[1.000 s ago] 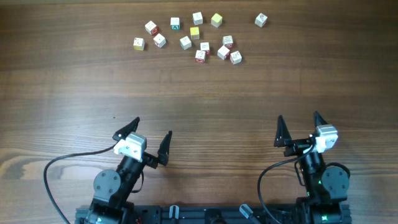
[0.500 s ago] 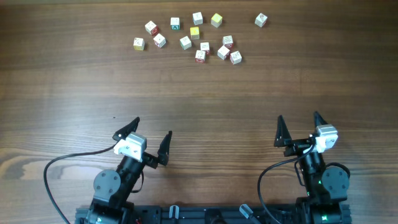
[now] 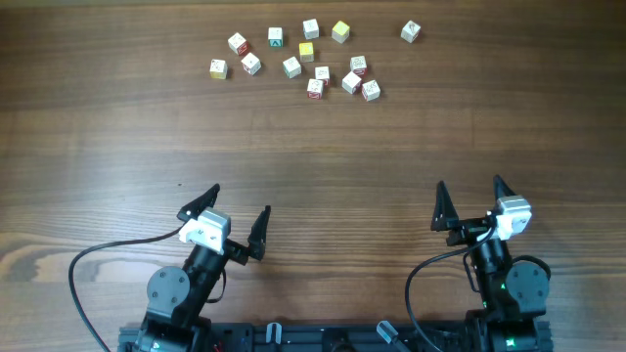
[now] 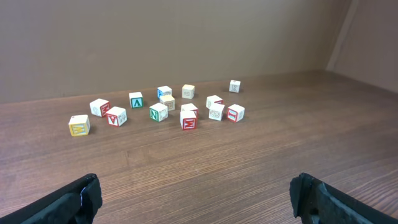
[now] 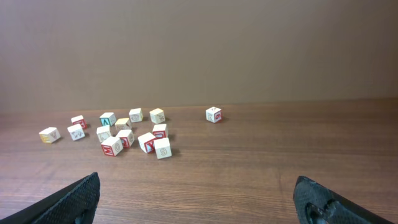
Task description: Form a horizontal line
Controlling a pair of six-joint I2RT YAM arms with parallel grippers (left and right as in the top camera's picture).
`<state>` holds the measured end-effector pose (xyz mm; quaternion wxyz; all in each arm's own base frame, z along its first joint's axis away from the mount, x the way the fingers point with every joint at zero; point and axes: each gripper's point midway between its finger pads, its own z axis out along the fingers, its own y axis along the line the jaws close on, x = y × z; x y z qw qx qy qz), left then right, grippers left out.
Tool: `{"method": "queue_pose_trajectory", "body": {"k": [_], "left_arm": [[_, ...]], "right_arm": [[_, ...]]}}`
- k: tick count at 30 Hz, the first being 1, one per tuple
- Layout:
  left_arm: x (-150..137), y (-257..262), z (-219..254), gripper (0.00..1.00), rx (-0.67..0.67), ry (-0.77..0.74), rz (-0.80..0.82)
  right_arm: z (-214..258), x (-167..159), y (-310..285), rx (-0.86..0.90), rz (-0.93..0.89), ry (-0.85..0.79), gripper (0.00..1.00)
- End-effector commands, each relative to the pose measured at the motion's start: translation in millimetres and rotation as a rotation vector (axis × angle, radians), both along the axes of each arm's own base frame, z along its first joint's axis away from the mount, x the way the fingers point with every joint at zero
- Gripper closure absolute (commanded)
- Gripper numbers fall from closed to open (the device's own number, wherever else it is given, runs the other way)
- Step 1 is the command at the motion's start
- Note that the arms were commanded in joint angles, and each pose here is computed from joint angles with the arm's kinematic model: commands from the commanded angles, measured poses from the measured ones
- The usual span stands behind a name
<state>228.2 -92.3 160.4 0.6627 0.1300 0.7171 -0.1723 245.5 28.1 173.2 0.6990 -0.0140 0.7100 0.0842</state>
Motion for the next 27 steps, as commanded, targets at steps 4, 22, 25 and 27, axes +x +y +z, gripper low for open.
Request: {"method": "queue_pose_trajectory", "body": {"k": [4,22,25,27], "left_arm": [[1.2,2.8,-3.6,0.0,0.015,0.007,0.013],[1.5,2.9,-4.6,0.0,0.016,0.011,0.014],[3.0,5.1,-7.8,0.0,0.02,0.024,0.029],[4.1,6.0,-11.9,0.0,0.026,0.041,0.036]], "right_arm": [[1.2,0.2,-3.2,-0.014,-0.017,-0.008,0.0],[1.2,0.2,-3.2,-0.014,-0.017,-0.008,0.0],[1.2,0.2,-3.2,-0.015,-0.017,-0.008,0.0],[1.2,0.2,-3.2,-0.014,-0.017,-0.008,0.0]]}}
